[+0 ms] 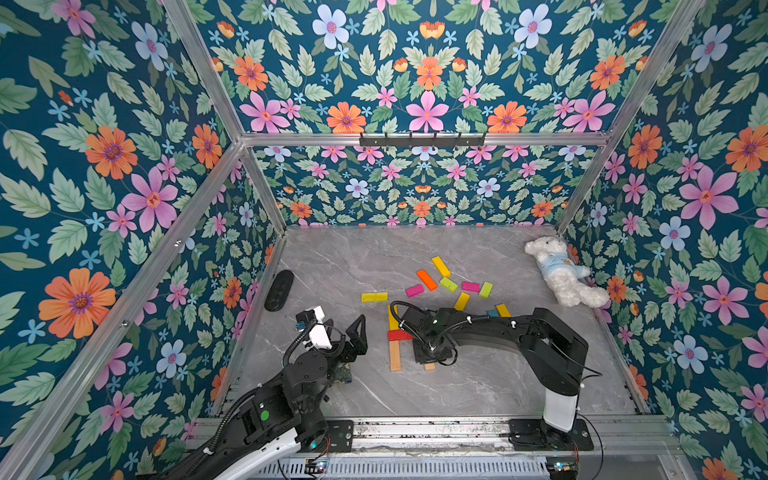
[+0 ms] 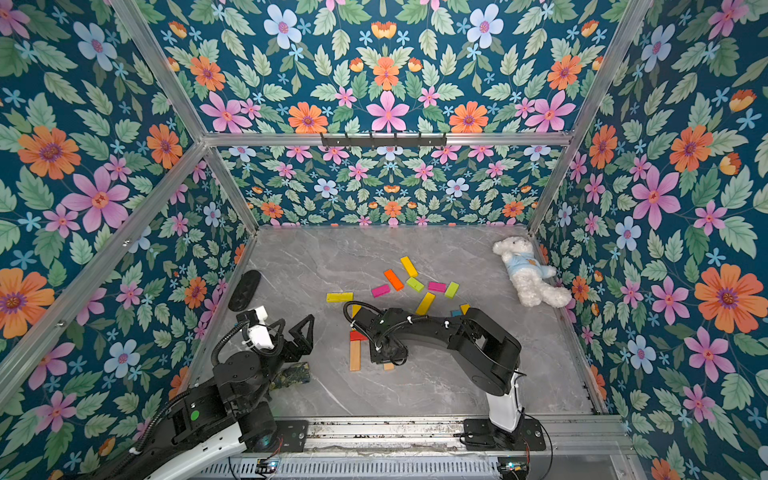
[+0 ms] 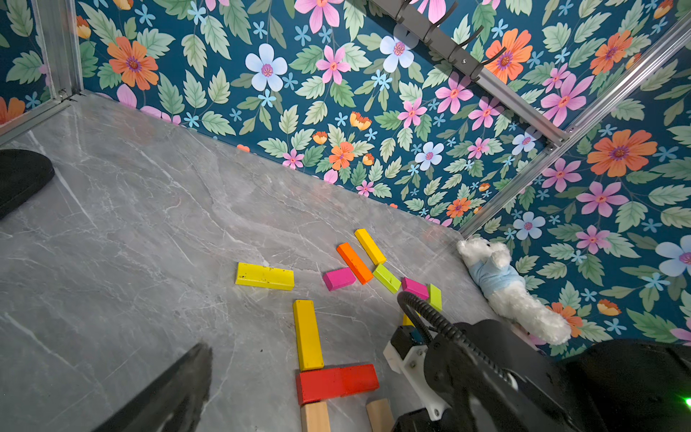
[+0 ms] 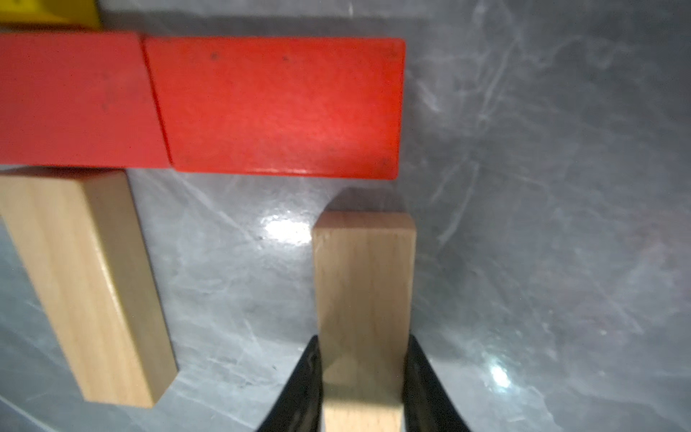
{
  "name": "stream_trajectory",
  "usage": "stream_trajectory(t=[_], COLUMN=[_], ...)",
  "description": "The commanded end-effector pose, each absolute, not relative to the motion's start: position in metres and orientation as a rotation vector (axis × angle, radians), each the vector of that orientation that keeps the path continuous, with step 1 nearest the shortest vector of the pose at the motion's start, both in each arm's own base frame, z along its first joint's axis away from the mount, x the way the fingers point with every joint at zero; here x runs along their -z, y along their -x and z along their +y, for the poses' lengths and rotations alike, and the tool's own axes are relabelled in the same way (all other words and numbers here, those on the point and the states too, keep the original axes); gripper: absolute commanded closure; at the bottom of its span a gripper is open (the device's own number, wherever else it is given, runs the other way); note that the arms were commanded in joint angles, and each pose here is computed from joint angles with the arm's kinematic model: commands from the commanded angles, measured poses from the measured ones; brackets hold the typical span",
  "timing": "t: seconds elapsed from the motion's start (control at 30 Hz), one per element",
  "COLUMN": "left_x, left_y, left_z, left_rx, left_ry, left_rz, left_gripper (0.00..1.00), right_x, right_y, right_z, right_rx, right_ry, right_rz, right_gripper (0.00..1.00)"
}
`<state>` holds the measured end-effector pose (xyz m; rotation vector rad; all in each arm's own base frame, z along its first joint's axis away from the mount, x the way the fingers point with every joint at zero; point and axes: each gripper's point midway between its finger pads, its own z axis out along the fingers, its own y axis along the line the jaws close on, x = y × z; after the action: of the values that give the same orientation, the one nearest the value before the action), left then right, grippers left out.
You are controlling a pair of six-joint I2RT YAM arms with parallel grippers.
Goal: Assemble the letter h with building blocks
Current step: Assemble the building block at the center of the board.
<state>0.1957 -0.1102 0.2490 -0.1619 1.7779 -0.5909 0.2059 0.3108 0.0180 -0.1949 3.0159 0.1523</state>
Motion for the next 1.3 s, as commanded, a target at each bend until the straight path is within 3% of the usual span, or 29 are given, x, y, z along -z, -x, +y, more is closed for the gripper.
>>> stream_trajectory(t=[0.0,1.27], left_x=[-0.253,-0.252], left_y=[-0.197,-0.197], left_z=[-0.106,-0.105], left_rx=[0.573,0.558], left_ry=[0.172,0.172], left_rz=[1.763,1.764], left_gripper=[0.01,0.00], right_x=[-0.017,-0.011], right_y=[-0.204,-0.219], right_z=[0.311,0.309], right_rx=[-0.147,-0.081], right_ry=[0.161,0.178], right_rz=[3.033,2.998], right_gripper=[0.75,0.71])
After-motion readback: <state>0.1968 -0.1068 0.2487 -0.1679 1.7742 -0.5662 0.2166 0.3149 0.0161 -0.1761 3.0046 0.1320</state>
